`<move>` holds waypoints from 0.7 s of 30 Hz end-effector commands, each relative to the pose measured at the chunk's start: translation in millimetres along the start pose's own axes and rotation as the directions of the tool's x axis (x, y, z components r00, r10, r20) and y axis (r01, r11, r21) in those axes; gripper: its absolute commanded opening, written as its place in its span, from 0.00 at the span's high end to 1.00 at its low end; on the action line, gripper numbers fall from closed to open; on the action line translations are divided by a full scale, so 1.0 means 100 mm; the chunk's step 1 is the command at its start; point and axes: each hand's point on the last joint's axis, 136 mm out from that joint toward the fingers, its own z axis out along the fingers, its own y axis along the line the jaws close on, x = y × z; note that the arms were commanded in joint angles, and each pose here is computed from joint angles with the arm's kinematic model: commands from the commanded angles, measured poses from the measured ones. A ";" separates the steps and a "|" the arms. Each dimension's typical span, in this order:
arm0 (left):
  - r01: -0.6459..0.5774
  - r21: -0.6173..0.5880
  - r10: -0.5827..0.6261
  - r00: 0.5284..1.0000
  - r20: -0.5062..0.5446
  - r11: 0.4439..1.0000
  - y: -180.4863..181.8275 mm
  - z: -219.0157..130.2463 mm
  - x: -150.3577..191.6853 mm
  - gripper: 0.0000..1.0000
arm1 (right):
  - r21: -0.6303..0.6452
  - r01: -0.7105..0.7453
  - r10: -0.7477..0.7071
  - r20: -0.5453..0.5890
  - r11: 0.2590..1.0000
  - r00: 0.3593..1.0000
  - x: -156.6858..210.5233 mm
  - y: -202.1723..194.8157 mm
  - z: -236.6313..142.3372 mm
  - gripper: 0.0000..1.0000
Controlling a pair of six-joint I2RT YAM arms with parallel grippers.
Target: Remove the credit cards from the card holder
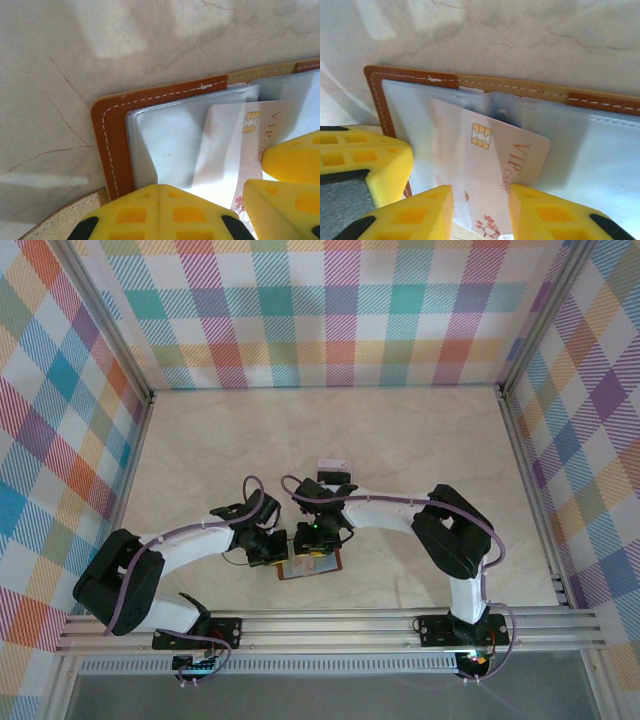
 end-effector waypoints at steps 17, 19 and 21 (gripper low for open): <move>-0.008 -0.131 0.003 0.999 -0.033 0.991 0.24 0.08 0.10 0.96 | -0.022 -0.021 0.021 0.002 1.000 1.000 0.13 -0.10 -0.08 0.62; -0.009 -0.131 0.005 0.999 -0.033 0.991 0.24 0.07 0.10 0.96 | -0.029 -0.024 0.024 -0.008 0.999 1.000 0.14 -0.11 -0.03 0.63; -0.008 -0.134 0.003 0.999 -0.036 0.991 0.25 0.08 0.10 0.96 | -0.030 -0.031 0.031 -0.016 0.999 0.999 0.14 -0.12 0.02 0.64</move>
